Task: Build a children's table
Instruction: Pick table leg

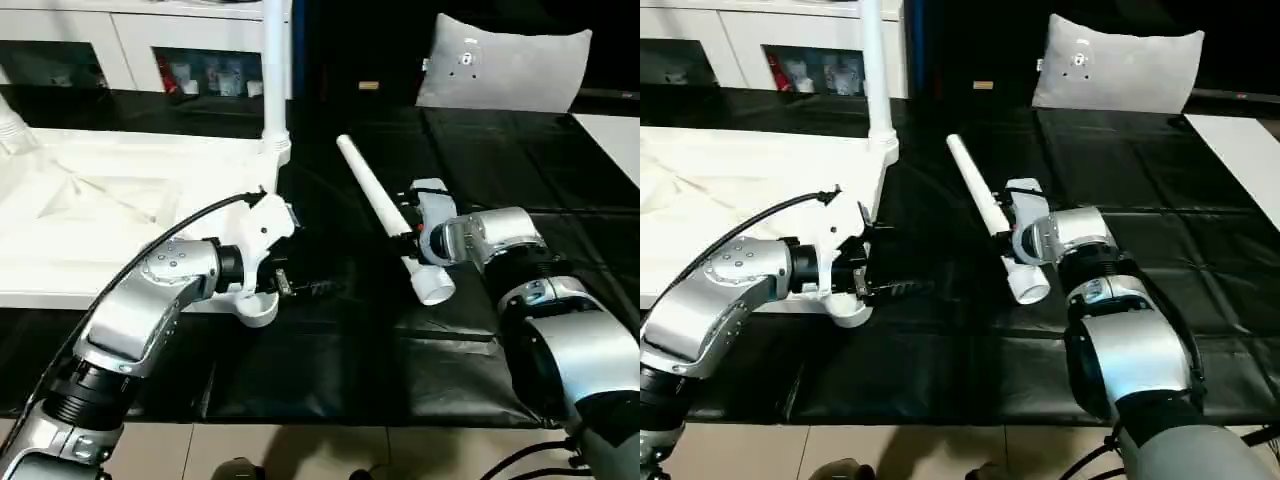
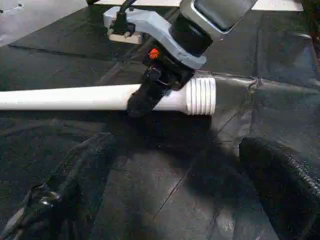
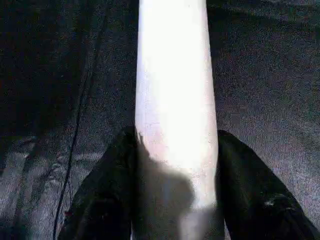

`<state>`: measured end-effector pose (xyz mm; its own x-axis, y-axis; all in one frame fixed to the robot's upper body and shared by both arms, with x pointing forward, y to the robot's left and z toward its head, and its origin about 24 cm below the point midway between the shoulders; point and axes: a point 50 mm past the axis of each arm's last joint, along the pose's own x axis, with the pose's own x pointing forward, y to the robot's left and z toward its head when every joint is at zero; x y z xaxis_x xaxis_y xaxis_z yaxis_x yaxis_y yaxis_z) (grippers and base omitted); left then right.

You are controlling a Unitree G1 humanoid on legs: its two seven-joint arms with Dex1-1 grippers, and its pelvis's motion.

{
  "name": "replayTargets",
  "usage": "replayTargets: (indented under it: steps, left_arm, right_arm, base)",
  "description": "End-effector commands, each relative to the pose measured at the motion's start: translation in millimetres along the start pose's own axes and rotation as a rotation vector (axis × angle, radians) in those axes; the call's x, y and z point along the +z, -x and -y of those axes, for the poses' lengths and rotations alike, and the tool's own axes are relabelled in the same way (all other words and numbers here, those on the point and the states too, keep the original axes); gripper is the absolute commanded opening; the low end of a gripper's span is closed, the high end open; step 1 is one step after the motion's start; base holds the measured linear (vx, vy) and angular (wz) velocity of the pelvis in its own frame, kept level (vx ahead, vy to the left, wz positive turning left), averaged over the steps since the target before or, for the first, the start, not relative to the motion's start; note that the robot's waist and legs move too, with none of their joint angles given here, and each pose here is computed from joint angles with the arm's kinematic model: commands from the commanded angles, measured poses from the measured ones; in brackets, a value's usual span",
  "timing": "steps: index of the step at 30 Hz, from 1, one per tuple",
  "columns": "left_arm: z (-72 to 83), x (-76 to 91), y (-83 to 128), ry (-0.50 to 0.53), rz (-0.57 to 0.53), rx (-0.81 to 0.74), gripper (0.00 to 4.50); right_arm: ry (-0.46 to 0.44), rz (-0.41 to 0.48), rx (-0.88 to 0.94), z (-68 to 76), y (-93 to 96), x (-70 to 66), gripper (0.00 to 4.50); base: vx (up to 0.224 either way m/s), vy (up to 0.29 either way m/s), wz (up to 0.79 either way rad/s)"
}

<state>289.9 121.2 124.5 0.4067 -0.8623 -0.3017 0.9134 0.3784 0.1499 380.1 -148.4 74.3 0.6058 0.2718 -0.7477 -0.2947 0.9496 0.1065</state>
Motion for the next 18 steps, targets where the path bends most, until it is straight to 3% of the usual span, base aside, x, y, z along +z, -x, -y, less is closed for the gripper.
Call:
replayTargets:
  steps: [1,6,11,14,16,17,18]
  left_arm:
    - [-3.4,1.8,1,-0.001,-0.002,0.022,4.5]
    - [-1.5,-2.2,2,0.027,0.008,0.054,4.5]
    - [-14.1,-1.8,-1,0.106,0.098,0.29,4.5]
    - [-16.9,4.5,-4,0.131,0.164,0.339,4.5]
    - [-23.3,21.3,-9,0.198,0.285,0.382,4.5]
    - [-23.3,21.3,-9,0.198,0.285,0.382,4.5]
    - [-30.7,41.8,-11,0.264,0.427,0.415,4.5]
  right_arm:
    - [-0.008,0.018,0.011,3.1,3.8,4.6,1.87]
    - [-0.017,0.034,0.021,7.0,3.7,-1.0,1.84]
    - [-0.072,0.433,0.169,8.0,22.7,17.8,1.84]
    - [-0.142,0.539,0.279,6.2,35.7,22.5,1.84]
    - [-0.255,0.678,0.498,2.4,56.7,24.9,1.84]
    - [-0.255,0.678,0.498,2.4,56.7,24.9,1.84]
    - [-0.305,0.802,0.677,-0.9,74.4,22.6,1.84]
  base:
    - [0.0,0.0,0.0]
    - [0.0,0.0,0.0]
    - [0.0,0.0,0.0]
    - [0.0,0.0,0.0]
    - [0.0,0.0,0.0]
    - [0.0,0.0,0.0]
    - [0.0,0.0,0.0]
